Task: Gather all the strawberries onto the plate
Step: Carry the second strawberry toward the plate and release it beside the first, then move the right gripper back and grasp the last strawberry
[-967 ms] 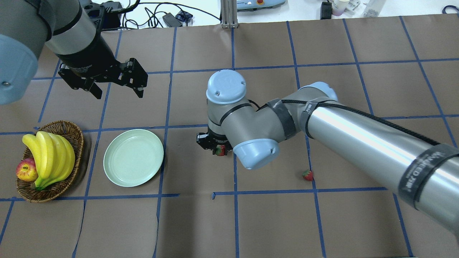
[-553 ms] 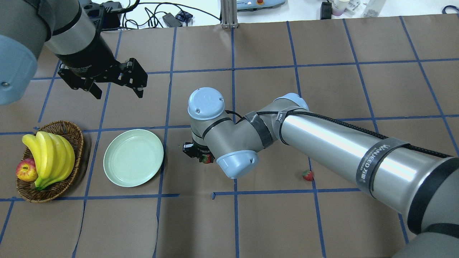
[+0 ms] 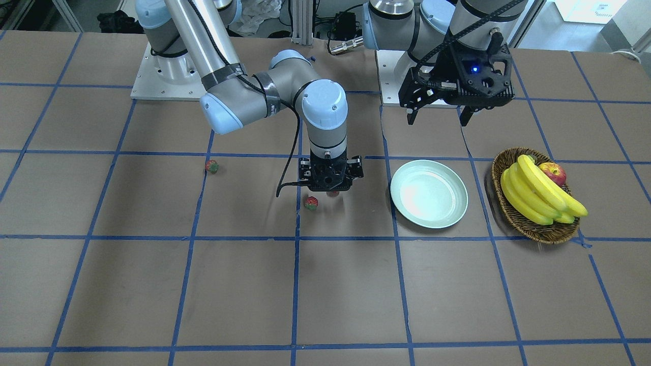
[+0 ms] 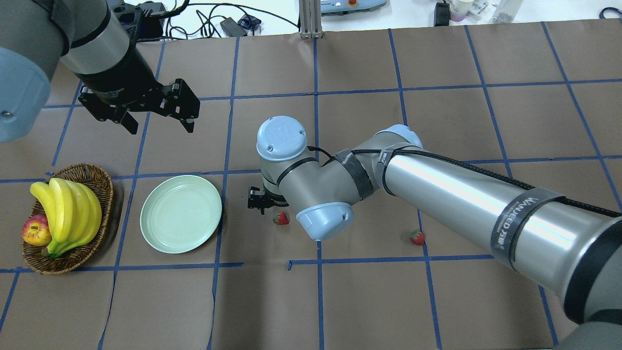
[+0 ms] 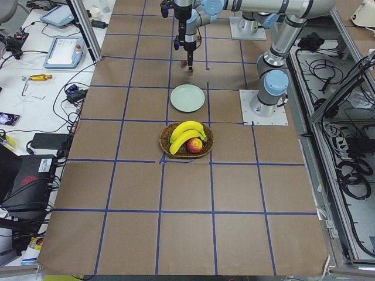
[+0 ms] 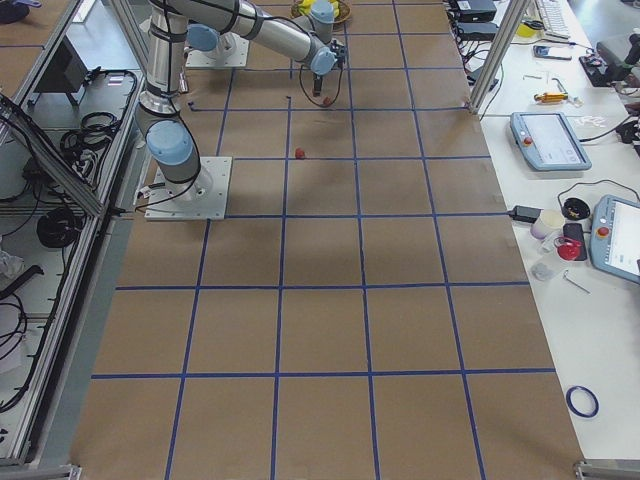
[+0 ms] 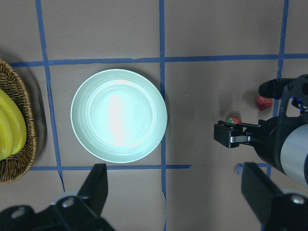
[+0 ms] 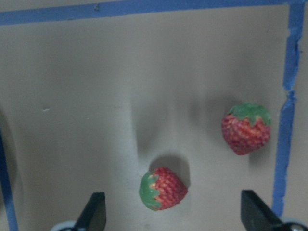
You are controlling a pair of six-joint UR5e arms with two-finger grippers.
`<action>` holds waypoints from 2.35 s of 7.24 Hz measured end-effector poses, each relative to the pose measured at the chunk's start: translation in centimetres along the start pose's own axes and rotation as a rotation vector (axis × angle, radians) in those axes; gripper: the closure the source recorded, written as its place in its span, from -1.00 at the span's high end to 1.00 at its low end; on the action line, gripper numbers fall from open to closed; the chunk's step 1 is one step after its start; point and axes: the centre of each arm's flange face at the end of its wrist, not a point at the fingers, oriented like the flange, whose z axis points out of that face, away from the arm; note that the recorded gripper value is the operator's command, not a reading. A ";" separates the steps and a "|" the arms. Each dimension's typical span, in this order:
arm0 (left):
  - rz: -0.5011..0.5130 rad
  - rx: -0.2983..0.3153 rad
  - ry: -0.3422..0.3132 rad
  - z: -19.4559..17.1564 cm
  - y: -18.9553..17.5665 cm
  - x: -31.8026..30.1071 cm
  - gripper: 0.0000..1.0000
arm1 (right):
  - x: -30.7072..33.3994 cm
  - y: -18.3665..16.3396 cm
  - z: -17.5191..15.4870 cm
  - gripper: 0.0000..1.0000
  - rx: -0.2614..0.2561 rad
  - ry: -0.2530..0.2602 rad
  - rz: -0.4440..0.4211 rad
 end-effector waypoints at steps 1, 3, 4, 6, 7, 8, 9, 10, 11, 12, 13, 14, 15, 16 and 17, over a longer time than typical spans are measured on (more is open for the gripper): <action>0.000 0.000 0.000 0.0 0.0 0.0 1.00 | 2.9 -0.9 -1.3 1.00 0.003 0.052 0.005; 0.001 0.000 0.000 0.0 0.1 0.0 1.00 | 11.8 -0.8 -2.6 1.00 -0.057 0.165 -0.009; 0.001 -0.001 0.000 0.1 0.1 0.1 1.00 | 15.9 0.5 -2.5 0.97 -0.085 0.200 -0.028; 0.002 -0.001 0.000 0.1 0.1 0.1 1.00 | 21.1 3.5 -0.5 0.93 -0.167 0.225 -0.129; 0.003 -0.001 0.000 0.1 0.1 0.1 1.00 | 22.5 4.1 0.4 0.93 -0.202 0.221 -0.171; 0.003 -0.002 0.000 0.1 0.1 0.1 1.00 | 23.7 4.1 0.9 0.93 -0.222 0.215 -0.199; 0.003 -0.002 0.000 0.1 0.1 0.1 1.00 | 24.8 3.8 1.0 0.80 -0.233 0.207 -0.219; 0.003 -0.002 0.000 0.1 0.1 0.1 1.00 | 25.3 3.6 1.1 0.55 -0.240 0.200 -0.227; 0.003 -0.002 0.000 0.1 0.1 0.1 1.00 | 25.6 3.4 1.4 0.11 -0.244 0.193 -0.229; 0.003 -0.002 0.000 0.1 0.1 0.1 1.00 | 25.6 3.3 1.8 -0.57 -0.246 0.192 -0.230; 0.003 -0.002 0.000 0.1 0.1 0.1 1.00 | 25.7 3.2 1.9 -1.00 -0.245 0.195 -0.232; 0.002 -0.002 0.000 0.1 0.1 0.1 1.00 | 25.8 3.1 2.0 -1.00 -0.245 0.199 -0.231; 0.002 -0.002 0.000 0.1 0.1 0.1 1.00 | 25.7 3.1 2.0 -1.00 -0.242 0.199 -0.227; 0.003 -0.002 0.000 0.1 0.1 0.1 1.00 | 25.6 2.9 1.7 -1.00 -0.229 0.195 -0.214; 0.004 -0.002 0.000 0.1 0.1 0.1 1.00 | 25.2 2.4 1.2 -1.00 -0.196 0.179 -0.192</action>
